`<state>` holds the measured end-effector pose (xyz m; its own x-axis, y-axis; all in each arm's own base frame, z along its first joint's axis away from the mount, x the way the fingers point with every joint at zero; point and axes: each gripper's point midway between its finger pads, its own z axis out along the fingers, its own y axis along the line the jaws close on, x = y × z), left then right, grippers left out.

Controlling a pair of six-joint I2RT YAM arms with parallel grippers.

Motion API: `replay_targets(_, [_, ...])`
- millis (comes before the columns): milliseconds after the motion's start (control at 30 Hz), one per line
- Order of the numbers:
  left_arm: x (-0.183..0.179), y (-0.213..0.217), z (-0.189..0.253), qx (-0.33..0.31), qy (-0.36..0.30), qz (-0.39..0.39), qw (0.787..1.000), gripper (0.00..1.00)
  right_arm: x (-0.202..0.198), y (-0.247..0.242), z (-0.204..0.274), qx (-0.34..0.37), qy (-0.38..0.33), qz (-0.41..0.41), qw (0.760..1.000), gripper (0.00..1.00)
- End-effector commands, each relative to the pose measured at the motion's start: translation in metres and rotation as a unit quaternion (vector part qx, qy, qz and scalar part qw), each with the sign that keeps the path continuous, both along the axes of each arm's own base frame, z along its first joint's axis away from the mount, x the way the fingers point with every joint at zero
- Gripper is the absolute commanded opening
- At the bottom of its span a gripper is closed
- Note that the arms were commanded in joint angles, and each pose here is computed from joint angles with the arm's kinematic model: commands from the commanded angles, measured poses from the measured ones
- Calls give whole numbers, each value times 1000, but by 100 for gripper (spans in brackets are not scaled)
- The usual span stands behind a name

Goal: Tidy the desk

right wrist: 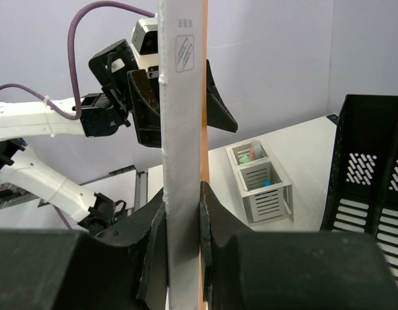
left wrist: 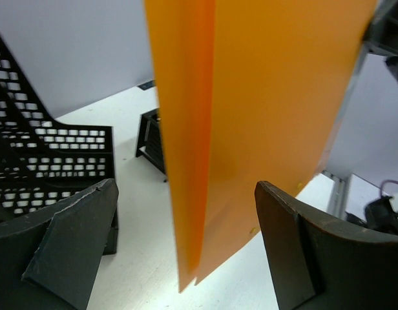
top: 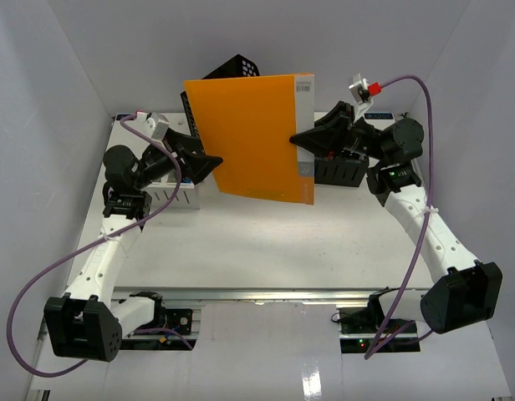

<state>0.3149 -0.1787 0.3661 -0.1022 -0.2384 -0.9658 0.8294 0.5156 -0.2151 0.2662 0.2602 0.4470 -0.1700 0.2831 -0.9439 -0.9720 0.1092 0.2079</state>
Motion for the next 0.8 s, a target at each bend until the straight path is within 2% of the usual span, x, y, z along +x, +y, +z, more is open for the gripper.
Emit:
replay_targets(0, [-18,-13,16,1,-24,-73,997,98,-22,-6,23,24,-42,11,999,8])
replay_targets(133, [-27,-17,19,4,-39,-104,994,97,-22,-7,22,23,-42,11,999,8])
replay_targets(200, [-38,-20,23,6,-53,-135,989,90,-20,-6,18,22,-39,10,999,8])
replay_targets(267, [-44,-23,23,8,-53,-159,986,78,-18,-5,14,21,-37,10,999,8])
replay_targets(433, [-51,-26,21,14,-41,-194,980,40,-15,-3,1,6,-45,16,999,8])
replay_targets(533, [-53,-26,20,16,-40,-204,978,22,-13,-2,-8,-8,-57,17,998,9])
replay_targets(600, [-55,-26,20,17,-38,-209,977,13,-12,-1,-14,-18,-68,22,997,12])
replay_targets(767, [-59,-26,15,25,-31,-221,974,0,-17,0,-27,-45,-103,42,993,27])
